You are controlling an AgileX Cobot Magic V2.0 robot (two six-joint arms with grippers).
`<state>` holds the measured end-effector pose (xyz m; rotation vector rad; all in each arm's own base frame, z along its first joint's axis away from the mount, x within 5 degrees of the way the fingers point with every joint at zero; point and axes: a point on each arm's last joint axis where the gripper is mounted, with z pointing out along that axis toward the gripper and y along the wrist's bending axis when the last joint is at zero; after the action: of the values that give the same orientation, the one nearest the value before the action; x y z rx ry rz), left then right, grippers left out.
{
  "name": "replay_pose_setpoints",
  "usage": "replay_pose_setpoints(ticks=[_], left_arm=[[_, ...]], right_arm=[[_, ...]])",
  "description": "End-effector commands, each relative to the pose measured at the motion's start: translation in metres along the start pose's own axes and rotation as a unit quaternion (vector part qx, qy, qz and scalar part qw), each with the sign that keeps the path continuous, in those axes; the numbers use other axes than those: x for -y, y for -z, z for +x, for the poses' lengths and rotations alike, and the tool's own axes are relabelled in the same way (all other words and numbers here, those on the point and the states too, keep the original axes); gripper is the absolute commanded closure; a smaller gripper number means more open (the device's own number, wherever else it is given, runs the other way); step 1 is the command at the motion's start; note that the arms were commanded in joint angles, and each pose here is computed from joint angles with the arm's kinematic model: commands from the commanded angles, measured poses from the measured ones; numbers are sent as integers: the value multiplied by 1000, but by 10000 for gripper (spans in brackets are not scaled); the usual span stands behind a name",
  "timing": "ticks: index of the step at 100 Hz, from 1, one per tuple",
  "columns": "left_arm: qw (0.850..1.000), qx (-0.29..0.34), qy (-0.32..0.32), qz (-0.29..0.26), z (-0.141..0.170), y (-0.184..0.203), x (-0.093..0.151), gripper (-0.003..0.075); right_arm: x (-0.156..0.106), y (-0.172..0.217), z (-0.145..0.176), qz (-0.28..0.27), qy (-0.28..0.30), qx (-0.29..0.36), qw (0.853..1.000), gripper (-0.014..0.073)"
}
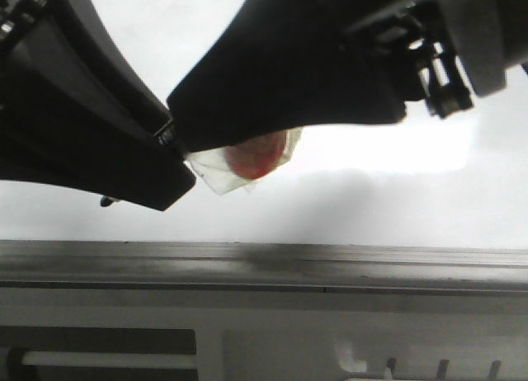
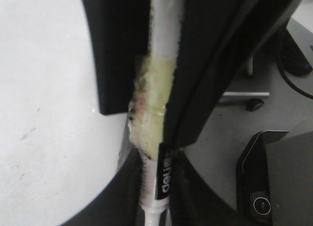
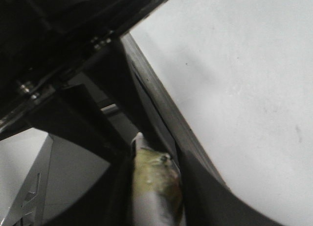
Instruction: Write number 6 on whiteboard
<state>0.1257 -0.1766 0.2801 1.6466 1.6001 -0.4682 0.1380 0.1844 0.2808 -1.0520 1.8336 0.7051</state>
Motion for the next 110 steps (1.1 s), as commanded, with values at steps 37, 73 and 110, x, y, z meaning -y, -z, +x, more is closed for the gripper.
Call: replay_pose_setpoints(ticks=[37, 73, 110], left_arm=[[998, 50, 32, -26, -16, 12, -5, 449], [970, 182, 120, -108, -32, 79, 4, 167], [919, 263, 210, -204, 20, 127, 42, 441]], right_arm=[[4, 8, -15, 26, 2, 39, 999, 657], [-1, 52, -7, 61, 16, 103, 993, 654], [-6, 87, -4, 75, 142, 117, 980, 638]])
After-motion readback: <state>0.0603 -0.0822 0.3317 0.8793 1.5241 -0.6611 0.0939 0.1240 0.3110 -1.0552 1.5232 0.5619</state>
